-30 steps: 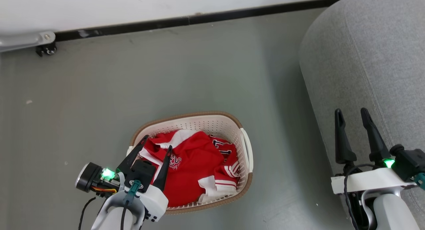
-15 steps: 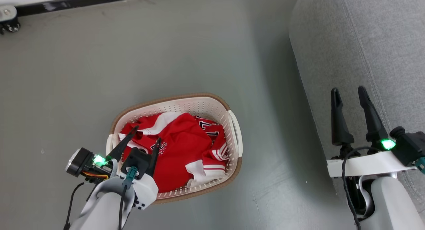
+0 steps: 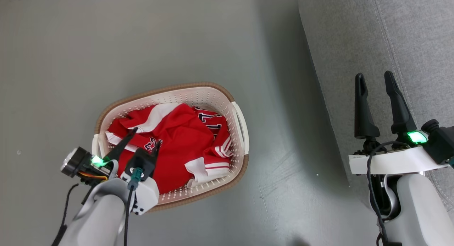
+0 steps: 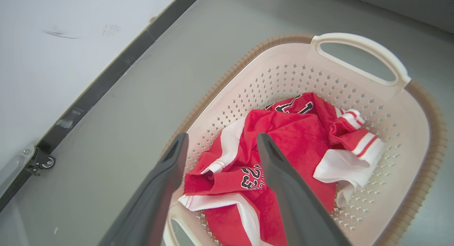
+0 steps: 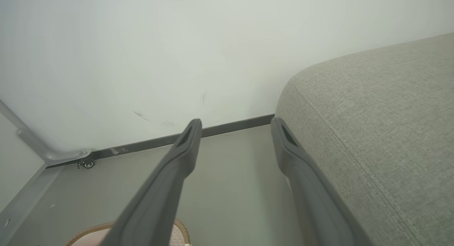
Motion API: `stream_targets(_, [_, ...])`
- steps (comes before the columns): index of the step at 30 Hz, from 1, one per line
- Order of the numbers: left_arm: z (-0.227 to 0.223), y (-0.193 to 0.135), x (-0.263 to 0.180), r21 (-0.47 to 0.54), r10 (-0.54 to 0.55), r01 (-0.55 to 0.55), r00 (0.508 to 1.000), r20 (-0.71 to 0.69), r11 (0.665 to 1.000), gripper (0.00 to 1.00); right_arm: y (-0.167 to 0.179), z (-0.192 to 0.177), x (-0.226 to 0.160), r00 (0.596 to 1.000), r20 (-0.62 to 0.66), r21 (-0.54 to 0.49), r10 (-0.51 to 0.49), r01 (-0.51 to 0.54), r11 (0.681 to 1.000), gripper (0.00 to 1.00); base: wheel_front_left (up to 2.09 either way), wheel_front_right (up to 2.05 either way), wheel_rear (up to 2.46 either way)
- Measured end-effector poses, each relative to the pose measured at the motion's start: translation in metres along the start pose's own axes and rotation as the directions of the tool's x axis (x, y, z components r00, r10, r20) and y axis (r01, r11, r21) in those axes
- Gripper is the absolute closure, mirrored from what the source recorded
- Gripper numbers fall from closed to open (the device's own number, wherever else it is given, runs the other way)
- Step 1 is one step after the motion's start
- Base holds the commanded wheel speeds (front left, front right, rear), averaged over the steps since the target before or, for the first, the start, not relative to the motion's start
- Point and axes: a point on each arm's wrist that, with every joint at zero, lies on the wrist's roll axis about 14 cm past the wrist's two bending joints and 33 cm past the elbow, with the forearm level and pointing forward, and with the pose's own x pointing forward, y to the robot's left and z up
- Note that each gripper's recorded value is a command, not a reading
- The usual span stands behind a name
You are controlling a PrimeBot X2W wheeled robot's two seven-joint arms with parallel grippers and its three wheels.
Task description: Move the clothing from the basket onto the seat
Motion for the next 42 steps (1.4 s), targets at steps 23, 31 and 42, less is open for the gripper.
stream_targets(23, [-0.048,-0.006,0.044,0.166,-0.070,0.092,0.989,-0.134,0.982,0.00,-0.012,-0.018,0.022,0.999,-0.031,-0.008,-0.024,0.024,1.000,0.00,0.00,0.00,0.00])
stream_targets(31, [-0.059,-0.006,0.054,0.237,-0.075,0.116,0.982,-0.175,0.965,0.00,-0.015,-0.024,0.026,0.999,-0.043,-0.009,-0.031,0.030,0.999,0.00,0.00,0.00,0.00])
stream_targets(42, [-0.070,-0.004,0.065,0.332,-0.059,0.137,0.970,-0.236,0.933,0.00,-0.021,-0.030,0.026,0.997,-0.057,-0.012,-0.046,0.045,0.999,0.00,0.00,0.00,0.00])
